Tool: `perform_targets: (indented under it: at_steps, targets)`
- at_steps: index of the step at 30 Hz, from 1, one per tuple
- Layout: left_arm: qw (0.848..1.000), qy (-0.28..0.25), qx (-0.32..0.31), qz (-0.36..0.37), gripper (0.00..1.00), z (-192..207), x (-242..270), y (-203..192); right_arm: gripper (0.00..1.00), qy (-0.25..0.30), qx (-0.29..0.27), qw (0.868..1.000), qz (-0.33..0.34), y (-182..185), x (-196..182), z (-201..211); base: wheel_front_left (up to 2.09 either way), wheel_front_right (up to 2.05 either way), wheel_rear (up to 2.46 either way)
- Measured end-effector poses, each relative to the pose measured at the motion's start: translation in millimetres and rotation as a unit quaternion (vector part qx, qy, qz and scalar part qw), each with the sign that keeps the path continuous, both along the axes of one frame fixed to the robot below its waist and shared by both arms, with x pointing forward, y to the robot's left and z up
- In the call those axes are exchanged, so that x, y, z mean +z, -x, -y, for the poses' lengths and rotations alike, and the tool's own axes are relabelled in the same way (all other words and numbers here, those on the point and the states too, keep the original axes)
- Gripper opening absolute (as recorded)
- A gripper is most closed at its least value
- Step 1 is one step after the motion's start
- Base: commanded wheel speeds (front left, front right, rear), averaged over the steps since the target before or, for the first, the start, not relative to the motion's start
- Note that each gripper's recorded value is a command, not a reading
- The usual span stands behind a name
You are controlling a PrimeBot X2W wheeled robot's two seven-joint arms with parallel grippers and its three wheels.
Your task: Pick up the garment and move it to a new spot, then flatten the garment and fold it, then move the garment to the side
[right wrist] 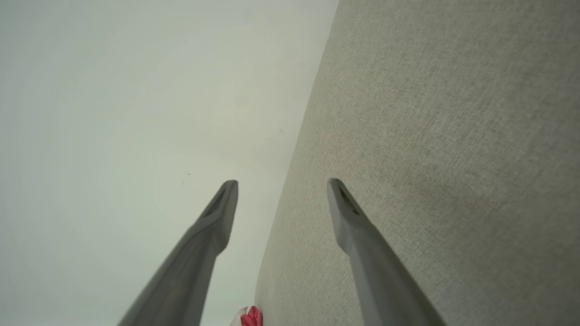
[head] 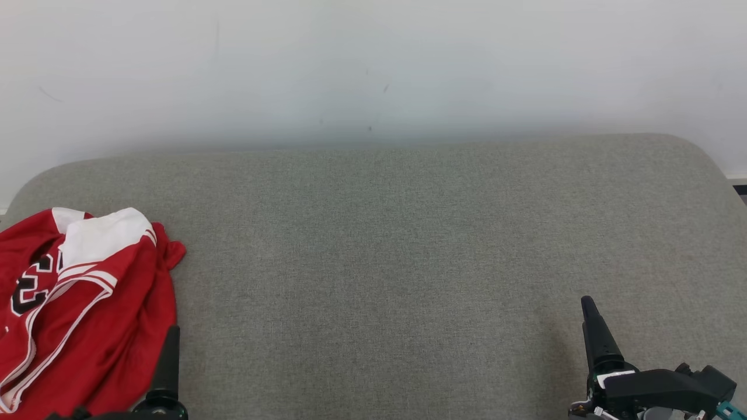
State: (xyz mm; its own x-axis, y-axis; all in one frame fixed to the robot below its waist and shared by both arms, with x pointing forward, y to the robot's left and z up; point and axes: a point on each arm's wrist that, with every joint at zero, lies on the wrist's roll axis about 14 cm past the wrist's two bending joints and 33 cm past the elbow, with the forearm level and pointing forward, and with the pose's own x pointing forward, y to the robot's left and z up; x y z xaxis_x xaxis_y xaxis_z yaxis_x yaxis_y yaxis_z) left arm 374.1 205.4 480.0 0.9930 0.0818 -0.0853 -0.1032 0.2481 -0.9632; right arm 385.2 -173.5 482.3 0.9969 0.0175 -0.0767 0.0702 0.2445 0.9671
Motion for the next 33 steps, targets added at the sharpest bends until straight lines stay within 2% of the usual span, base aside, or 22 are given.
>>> perform_targets:
  at_steps: [15,27,33]
  targets:
    - [0.991,-0.131,-0.008,0.001,1.00,4,9,-1,1.00,0.100,0.012,0.995,0.015,-4,5,-8,0.00,0.00,0.00]
    - [0.972,-0.236,-0.016,0.006,1.00,9,14,-2,1.00,0.200,0.026,0.979,0.029,-8,8,-14,0.00,0.00,0.00]
    - [0.960,-0.281,-0.016,0.005,1.00,8,15,-3,1.00,0.252,0.037,0.966,0.039,-10,10,-20,0.00,0.00,0.00]
